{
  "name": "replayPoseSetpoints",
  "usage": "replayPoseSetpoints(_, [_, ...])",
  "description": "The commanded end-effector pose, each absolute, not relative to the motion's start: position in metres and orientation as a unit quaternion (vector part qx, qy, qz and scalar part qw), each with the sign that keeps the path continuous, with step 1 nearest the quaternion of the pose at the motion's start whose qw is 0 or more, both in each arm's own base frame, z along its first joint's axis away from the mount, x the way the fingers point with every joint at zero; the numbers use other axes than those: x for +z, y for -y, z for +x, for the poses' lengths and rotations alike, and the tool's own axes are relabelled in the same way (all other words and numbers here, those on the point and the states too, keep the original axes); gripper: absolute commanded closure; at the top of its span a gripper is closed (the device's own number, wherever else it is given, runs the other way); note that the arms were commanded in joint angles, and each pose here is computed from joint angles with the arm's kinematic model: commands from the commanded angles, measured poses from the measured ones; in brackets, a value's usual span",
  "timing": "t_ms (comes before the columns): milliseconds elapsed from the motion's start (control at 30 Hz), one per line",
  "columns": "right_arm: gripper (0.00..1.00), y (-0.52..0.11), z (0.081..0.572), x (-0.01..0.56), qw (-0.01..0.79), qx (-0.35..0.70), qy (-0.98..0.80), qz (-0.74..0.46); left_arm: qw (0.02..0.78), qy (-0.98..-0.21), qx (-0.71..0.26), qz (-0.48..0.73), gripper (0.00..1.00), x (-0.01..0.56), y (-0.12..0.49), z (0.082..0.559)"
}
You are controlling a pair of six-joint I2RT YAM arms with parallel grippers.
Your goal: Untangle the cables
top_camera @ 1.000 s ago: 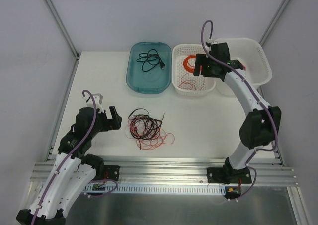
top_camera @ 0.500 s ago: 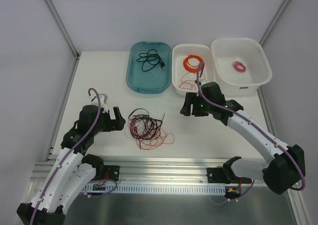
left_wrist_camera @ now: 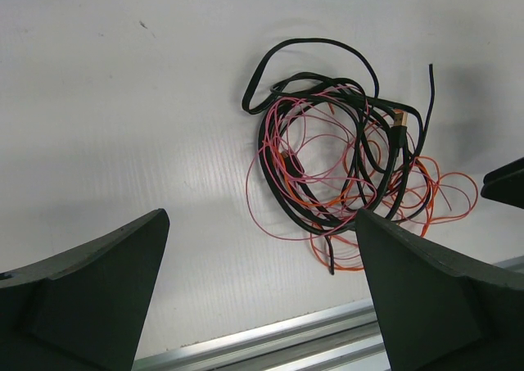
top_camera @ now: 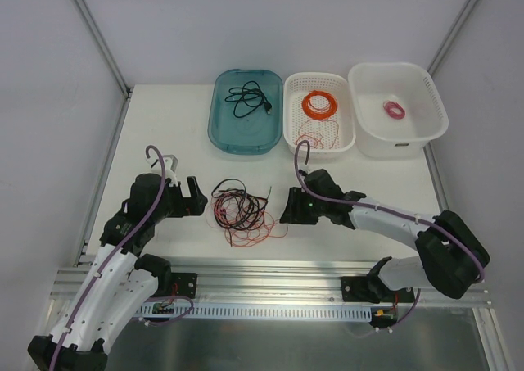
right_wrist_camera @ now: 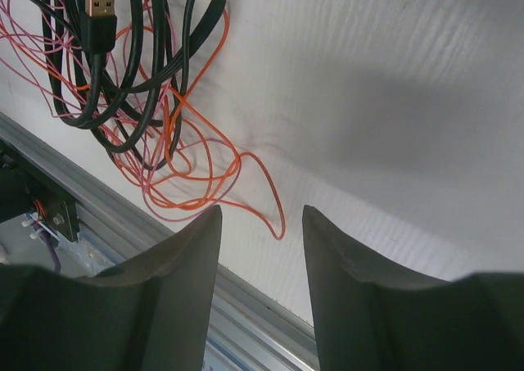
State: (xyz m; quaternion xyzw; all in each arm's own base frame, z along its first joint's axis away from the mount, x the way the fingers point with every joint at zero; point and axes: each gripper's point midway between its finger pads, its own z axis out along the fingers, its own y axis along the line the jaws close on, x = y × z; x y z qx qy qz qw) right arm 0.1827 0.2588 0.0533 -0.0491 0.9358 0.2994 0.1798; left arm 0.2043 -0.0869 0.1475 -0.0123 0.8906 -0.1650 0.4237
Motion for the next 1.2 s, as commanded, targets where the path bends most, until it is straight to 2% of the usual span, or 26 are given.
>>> replayPoseSetpoints(0, [0.53,-0.283,0.190,0.060,0.193,0.342,-0.919,-0.044,0.429,-0.886,-0.174,-0.006,0.01,0.150,0.091,0.206])
replayPoseSetpoints(67, [0.55,-0.284,0.189,0.051,0.186,0.333,-0.923,-0.047,0.429,-0.886,-0.174,-0.006,0.01,0.150,0.091,0.206])
replayPoseSetpoints(167, [0.65,-0.282,0.186,0.043,0.179,0.323,-0.928,-0.046,0.429,-0.887,-0.174,-0.006,0.01,0.150,0.091,0.206])
replayPoseSetpoints(200, [0.73,-0.282,0.185,0.042,0.177,0.321,-0.929,-0.045,0.429,-0.886,-0.175,-0.005,0.01,0.150,0.091,0.206])
replayPoseSetpoints(267, [0.80,-0.280,0.184,0.042,0.177,0.311,-0.932,-0.050,0.427,-0.888,-0.173,-0.006,0.01,0.148,0.091,0.206])
replayPoseSetpoints(400, [0.99,-0.271,0.185,0.055,0.191,0.283,-0.937,-0.066,0.427,-0.887,-0.174,-0.005,0.01,0.149,0.091,0.207])
replayPoseSetpoints(567, [0.99,-0.256,0.192,0.096,0.235,0.252,-0.933,-0.103,0.427,-0.887,-0.175,-0.004,0.01,0.149,0.091,0.206])
replayPoseSetpoints(867, [0.99,-0.251,0.214,0.277,0.385,0.264,-0.866,-0.177,0.425,-0.888,-0.176,-0.003,0.01,0.148,0.092,0.206])
replayPoseSetpoints(1067, [0.99,-0.271,0.196,0.404,0.475,0.387,-0.756,-0.229,0.425,-0.888,-0.177,-0.002,0.01,0.148,0.093,0.206])
replayPoseSetpoints(1167, [0.99,-0.275,0.188,0.445,0.504,0.429,-0.712,-0.235,0.425,-0.886,-0.186,0.007,0.01,0.151,0.096,0.205])
